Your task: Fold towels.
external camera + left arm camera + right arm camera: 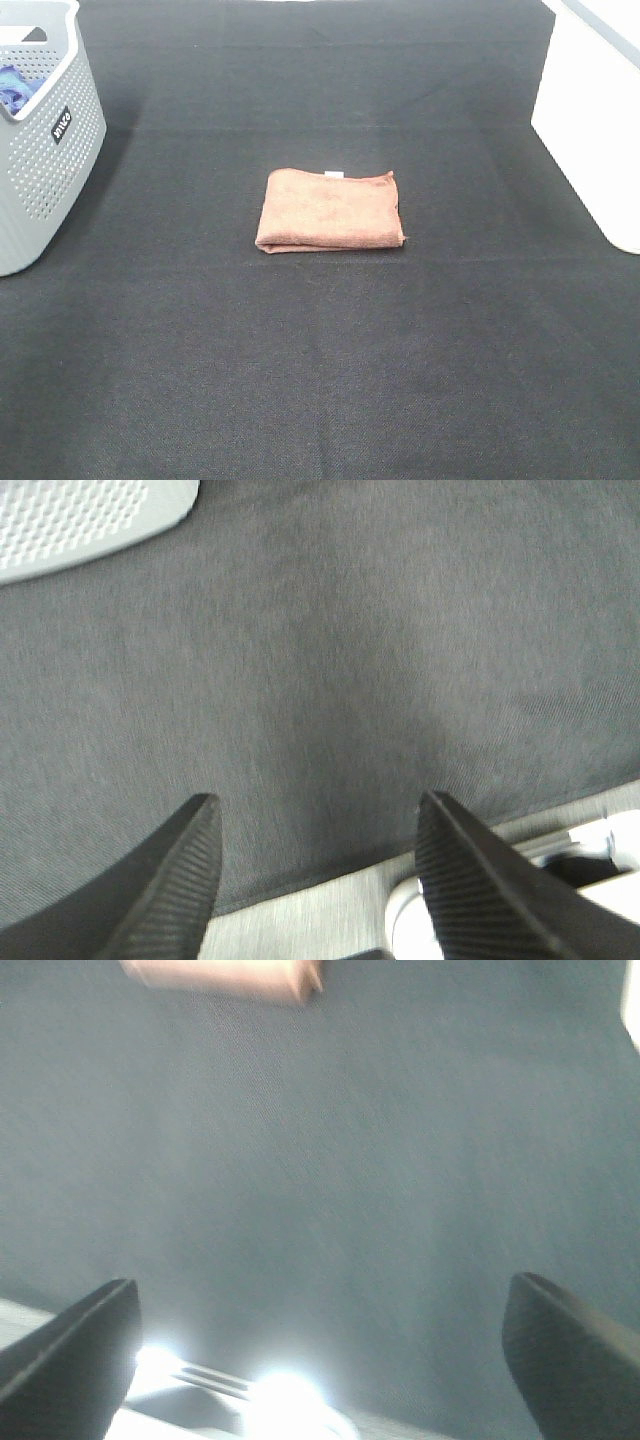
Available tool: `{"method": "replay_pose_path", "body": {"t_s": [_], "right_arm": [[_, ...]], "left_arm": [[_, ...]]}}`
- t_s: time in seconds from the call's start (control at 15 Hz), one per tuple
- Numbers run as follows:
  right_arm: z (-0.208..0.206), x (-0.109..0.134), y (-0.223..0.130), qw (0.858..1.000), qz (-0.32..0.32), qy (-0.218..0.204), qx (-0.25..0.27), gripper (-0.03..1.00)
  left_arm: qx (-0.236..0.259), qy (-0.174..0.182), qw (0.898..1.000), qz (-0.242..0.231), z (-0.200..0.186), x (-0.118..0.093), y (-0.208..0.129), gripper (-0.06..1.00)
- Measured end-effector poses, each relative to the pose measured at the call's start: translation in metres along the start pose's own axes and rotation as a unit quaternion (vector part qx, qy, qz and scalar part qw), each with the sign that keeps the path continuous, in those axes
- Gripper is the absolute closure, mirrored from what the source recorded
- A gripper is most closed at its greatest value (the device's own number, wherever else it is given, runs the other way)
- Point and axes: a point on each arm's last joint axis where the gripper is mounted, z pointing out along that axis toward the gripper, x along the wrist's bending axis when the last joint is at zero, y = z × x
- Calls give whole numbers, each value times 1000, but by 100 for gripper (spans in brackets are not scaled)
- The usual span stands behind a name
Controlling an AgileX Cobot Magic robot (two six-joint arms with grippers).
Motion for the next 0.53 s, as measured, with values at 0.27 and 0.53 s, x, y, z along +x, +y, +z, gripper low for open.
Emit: {"method": "replay_pose_path", "body": {"t_s": [0.27,0.53], "right_arm": [[-10,6,-57,997,-25,-22,-66,5],[-6,7,-73,994,-51,-27,-90,5]], "left_arm": [[-114,-7,993,6,-13,4,-56,38],[-179,-14,983,43,-12,3,-60,38]]}}
